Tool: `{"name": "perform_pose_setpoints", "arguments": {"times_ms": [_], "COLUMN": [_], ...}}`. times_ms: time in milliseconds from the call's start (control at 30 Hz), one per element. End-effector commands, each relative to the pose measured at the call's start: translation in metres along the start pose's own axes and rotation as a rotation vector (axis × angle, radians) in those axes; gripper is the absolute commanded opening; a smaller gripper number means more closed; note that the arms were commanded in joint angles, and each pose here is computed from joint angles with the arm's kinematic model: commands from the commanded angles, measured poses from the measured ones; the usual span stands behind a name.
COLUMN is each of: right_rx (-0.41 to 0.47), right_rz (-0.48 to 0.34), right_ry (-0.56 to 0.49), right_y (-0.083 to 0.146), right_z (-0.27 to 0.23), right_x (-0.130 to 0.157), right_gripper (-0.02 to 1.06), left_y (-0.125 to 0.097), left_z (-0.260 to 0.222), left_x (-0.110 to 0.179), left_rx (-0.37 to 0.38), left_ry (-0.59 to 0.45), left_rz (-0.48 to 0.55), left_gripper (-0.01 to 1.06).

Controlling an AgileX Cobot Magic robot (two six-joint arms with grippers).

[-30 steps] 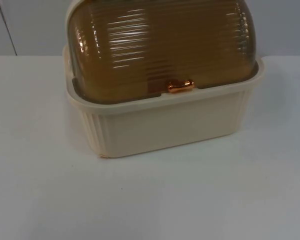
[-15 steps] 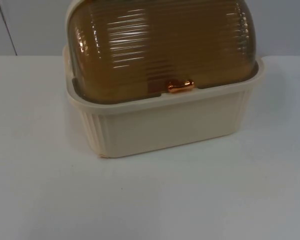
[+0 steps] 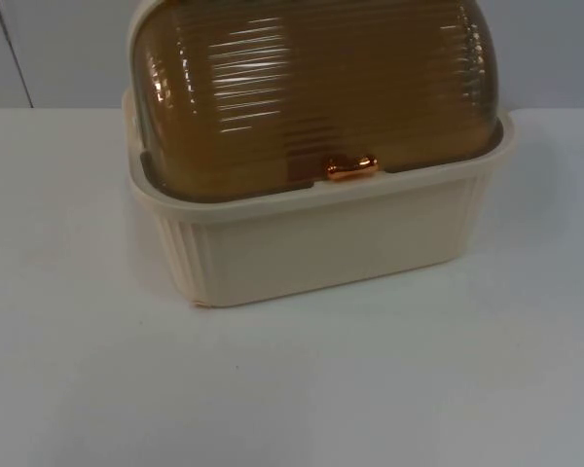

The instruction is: Open the box lid with the left hand, place the block into the box with the right hand, then close the box lid with the left hand.

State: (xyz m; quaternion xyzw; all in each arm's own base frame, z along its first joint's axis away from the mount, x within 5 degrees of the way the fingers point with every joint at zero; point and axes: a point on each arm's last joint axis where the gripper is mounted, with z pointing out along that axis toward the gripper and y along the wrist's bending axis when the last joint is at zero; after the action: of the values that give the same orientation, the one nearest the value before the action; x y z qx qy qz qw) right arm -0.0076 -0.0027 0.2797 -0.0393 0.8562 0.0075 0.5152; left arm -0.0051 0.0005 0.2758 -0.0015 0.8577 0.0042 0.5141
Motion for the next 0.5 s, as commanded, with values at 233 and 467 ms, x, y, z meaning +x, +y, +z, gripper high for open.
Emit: {"name": "perform_pose_setpoints", "arguments": {"times_ms": [233,467], "right_rx": [-0.005,-0.005], "right_rz": [0.001,0.001], "right_ry": [-0.011,-0.011], "right_y": [0.0002,0.0002], "right_z": [0.0004,0.0004], "right_x": [-0.0003,-0.0003], "right_gripper": [1.05,1.05], "left_y": [0.0014,0.0014], "left_z": [0.0009,0.0009], "left_x": [0.0010,0.0010], "left_rx": [-0.014,-0.013], "left_ry": [0.002,0.002], "left_rz": [-0.021,-0.023], "left_gripper": [1.04,1.04]}}
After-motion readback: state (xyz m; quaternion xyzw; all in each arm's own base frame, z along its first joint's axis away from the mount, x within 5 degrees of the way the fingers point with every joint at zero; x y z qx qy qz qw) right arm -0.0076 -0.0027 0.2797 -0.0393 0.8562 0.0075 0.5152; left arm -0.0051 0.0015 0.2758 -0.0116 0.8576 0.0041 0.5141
